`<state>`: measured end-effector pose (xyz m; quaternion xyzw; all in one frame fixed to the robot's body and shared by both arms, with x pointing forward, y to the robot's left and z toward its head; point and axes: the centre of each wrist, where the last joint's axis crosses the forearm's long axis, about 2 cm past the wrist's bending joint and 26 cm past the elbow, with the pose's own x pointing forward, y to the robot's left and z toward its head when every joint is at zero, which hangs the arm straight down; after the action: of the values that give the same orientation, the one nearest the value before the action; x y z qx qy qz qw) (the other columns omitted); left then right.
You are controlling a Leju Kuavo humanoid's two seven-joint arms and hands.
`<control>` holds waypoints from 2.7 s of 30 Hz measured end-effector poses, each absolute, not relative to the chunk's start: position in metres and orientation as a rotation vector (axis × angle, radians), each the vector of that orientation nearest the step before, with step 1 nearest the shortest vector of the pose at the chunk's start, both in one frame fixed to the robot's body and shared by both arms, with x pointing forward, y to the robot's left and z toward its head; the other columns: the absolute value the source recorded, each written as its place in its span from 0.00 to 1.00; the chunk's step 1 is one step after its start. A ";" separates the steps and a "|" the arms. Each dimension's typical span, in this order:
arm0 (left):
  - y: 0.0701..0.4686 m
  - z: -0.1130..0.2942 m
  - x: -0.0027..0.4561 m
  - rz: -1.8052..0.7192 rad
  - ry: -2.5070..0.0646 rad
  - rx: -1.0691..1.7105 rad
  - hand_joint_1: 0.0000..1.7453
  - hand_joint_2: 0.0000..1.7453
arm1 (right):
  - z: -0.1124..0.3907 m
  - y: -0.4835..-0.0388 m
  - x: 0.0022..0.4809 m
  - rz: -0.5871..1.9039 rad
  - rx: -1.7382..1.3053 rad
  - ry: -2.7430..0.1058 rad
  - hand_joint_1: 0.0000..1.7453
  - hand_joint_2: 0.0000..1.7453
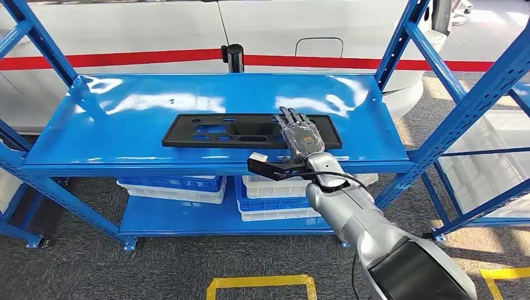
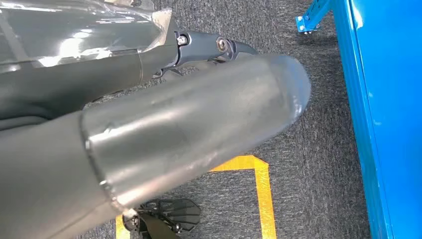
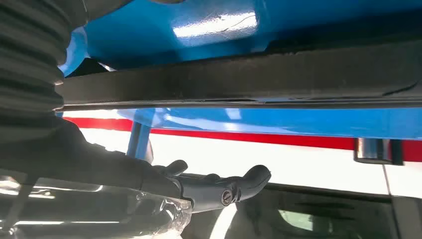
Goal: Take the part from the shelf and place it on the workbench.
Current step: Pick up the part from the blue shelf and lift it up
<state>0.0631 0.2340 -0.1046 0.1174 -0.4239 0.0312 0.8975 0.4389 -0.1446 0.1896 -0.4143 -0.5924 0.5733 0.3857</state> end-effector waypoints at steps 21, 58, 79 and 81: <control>0.230 -0.104 0.065 0.067 -0.862 0.206 0.00 0.00 | 0.201 -0.162 0.452 1.394 -1.219 -1.352 0.99 1.00; 0.242 -0.107 0.055 0.154 -0.711 0.271 0.00 1.00 | 0.308 -0.269 0.426 1.310 -0.752 -2.237 1.00 1.00; 0.250 -0.107 0.056 0.133 -0.649 0.245 0.00 1.00 | 0.211 -0.315 0.375 1.308 -0.706 -2.061 1.00 1.00; 0.252 -0.108 0.056 0.125 -0.648 0.251 0.00 1.00 | 0.206 -0.318 0.371 1.307 -0.706 -2.051 1.00 1.00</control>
<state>0.0558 0.2521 -0.1076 0.1228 -0.3173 0.0614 0.9383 0.3712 -0.3178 0.2063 -0.2658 -0.7727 0.4923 0.3000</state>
